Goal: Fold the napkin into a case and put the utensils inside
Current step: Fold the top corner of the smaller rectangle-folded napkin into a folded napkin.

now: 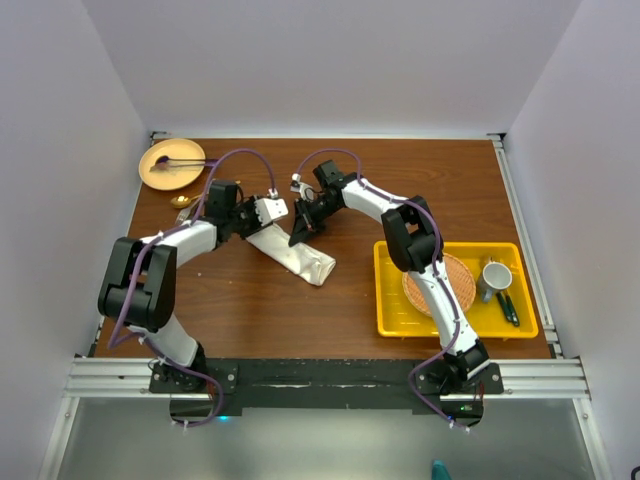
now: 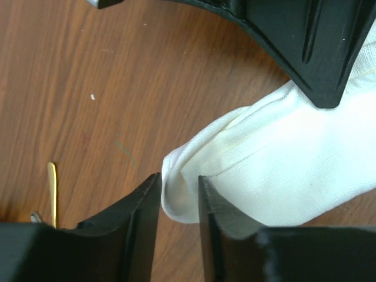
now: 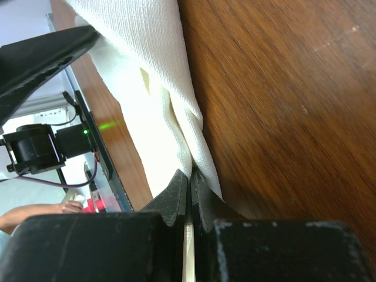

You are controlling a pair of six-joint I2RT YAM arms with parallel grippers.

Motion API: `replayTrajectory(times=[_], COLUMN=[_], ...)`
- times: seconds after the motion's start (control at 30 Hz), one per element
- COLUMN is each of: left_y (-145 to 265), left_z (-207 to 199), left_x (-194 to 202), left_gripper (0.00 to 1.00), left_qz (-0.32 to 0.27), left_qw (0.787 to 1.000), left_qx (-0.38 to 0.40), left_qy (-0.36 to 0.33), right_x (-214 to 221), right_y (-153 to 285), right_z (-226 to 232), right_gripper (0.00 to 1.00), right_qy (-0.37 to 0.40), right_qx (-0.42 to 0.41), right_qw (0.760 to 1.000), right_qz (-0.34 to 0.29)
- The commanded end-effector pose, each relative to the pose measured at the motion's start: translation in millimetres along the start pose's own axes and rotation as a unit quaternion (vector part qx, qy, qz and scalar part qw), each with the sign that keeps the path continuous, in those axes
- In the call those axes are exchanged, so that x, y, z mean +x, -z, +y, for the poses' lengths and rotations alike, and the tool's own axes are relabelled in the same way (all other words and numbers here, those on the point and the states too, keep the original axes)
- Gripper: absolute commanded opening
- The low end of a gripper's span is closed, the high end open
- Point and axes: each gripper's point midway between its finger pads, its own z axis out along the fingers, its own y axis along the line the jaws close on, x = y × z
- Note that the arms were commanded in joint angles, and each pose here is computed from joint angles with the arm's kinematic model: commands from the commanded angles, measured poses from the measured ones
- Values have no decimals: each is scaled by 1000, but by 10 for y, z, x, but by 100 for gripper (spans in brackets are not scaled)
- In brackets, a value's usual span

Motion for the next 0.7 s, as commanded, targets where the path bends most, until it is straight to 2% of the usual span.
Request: replayTrajectory(times=[0.0,0.1,0.33,0.43,0.5,0.67], left_y=[-69,-42,54,18,-36,-136], left_z=[170,150,79,33,0,31], left_x=[-147,-176,-195,-152,-131,-66], left_gripper=[26,11,3,6,16,19], left_qz=[-11,-17,-19,-9,-5,10], left_qw=[999,999,996,995,994,993], left_qx=[-18,-14,-11,-16,-18,-35], left_qy=[-35,-48,-84,-100,-106,-112], right_x=[159,150,121,121,132,139], right_y=[-161,-170,-168,-169,-171,-163], right_z=[-578,-566,-563,-560,-563,-553], right_gripper=[0,0,0,0,0,0], right_qy=[-18,-19,-20,-20,-21,-21], right_qx=[89,87,86,85,84,84], right_qw=[996,996,996,996,996,996], right_qz=[11,10,8,8,9,8])
